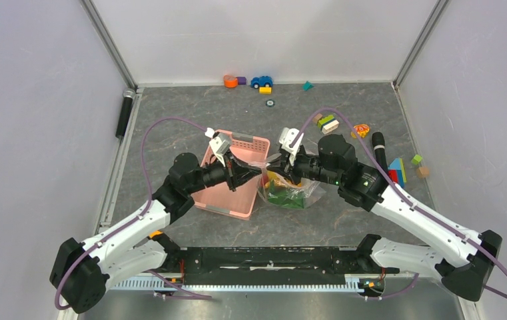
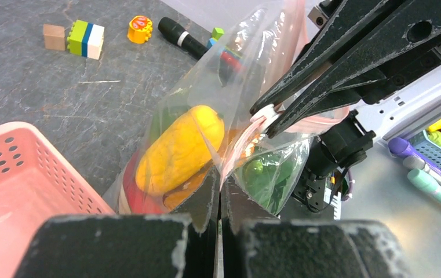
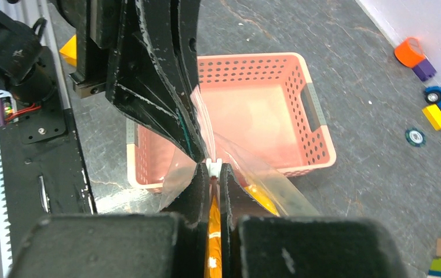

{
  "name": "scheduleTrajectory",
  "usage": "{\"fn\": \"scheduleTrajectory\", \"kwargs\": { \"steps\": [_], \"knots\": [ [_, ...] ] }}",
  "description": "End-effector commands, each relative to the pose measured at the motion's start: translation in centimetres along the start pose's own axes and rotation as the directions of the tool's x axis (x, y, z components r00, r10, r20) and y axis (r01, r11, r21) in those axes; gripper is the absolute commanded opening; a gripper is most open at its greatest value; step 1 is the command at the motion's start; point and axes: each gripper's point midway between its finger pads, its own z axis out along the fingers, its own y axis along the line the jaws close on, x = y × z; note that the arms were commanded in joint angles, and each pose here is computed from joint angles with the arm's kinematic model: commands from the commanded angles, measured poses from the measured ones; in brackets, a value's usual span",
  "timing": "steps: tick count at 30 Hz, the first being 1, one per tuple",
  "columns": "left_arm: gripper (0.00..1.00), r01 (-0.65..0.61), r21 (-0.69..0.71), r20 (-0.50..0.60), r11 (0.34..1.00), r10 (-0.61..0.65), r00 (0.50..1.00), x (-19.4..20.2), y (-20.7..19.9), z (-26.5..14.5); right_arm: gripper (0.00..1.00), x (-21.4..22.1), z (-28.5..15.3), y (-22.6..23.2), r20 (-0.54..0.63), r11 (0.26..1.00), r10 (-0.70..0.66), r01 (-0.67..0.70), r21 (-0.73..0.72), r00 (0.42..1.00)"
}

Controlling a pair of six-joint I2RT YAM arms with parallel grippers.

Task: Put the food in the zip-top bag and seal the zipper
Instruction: Zip the zipper food storage bag at the center of the board.

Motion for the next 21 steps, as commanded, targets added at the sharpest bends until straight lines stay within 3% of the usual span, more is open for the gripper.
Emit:
{"fn": "scheduleTrajectory", "kwargs": {
  "steps": [1, 5, 11, 21],
  "knots": [
    [0.02, 0.022, -0.149, 0.066, 0.989, -0.012, 0.998, -1.9, 2.3, -0.3, 0.00, 1.6, -1.4, -1.9, -0.054, 0.991, 0.027, -0.020, 0.132, 0.998],
    [0.02, 0.025, -0.156, 0.063, 0.988, -0.015, 0.998, -1.8, 2.3, -0.5, 0.00, 2.5, -2.2, -2.6, -0.065, 0.981, 0.036, -0.023, 0.191, 0.997],
    [0.02, 0.014, -0.060, 0.051, 0.998, -0.011, 0.999, -0.5, 0.4, -1.4, 0.00, 3.1, -3.1, -2.7, -0.069, 0.976, 0.037, -0.021, 0.218, 0.997],
    [0.02, -0.003, -0.130, 0.085, 0.992, 0.015, 0.996, -0.7, 1.2, -2.6, 0.00, 4.3, -3.8, -3.0, -0.095, 0.968, 0.042, -0.017, 0.252, 0.995]
  ]
}}
